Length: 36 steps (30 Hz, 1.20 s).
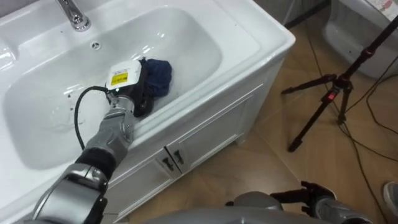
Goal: Wipe basin
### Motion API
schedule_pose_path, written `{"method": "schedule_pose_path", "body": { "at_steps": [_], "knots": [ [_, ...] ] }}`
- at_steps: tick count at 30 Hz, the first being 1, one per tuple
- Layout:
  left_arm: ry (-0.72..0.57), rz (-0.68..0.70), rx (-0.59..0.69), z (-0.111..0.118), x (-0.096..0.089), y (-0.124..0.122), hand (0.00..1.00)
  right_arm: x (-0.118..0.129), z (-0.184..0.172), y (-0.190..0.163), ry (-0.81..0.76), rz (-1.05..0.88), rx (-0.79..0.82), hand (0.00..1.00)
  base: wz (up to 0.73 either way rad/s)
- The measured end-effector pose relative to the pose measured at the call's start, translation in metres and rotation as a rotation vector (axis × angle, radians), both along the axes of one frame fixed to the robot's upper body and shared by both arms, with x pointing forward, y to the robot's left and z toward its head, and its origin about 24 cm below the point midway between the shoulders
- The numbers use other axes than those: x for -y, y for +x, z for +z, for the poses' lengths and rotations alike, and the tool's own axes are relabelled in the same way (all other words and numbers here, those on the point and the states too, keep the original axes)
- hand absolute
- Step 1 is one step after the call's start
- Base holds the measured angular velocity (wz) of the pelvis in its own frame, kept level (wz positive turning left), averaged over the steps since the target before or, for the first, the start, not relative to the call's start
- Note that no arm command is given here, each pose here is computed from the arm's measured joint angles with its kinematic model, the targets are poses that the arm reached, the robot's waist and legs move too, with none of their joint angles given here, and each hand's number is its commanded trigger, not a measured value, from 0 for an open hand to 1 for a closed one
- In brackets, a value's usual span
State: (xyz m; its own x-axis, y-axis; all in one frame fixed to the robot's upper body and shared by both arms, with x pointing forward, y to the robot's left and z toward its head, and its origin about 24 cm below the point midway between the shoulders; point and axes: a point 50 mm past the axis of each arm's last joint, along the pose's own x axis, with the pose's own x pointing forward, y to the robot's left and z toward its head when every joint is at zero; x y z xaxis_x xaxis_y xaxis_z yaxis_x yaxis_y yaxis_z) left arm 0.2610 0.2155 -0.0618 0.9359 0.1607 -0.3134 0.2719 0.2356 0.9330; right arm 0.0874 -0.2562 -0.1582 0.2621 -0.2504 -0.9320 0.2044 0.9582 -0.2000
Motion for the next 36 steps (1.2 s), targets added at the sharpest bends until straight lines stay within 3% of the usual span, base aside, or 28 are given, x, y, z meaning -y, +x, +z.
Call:
{"method": "schedule_pose_path", "body": {
  "at_steps": [9,23,28,36],
  "knots": [
    [0.083,0.138,-0.043,-0.008,-0.05,-0.033,1.0,0.014,0.003,-0.009,-0.048,-0.009,-0.03,0.0,0.06],
    [0.188,0.074,-0.031,-0.004,-0.053,-0.041,1.0,0.021,0.004,-0.019,-0.099,0.035,-0.039,0.0,-0.02],
    [0.246,0.086,-0.04,-0.008,-0.065,-0.063,1.0,0.034,0.007,-0.034,-0.151,0.049,-0.102,0.0,-0.05],
    [0.273,0.11,-0.039,-0.007,-0.071,-0.069,1.0,0.042,0.01,-0.035,-0.205,0.074,-0.131,0.0,0.0]
  ]
}}
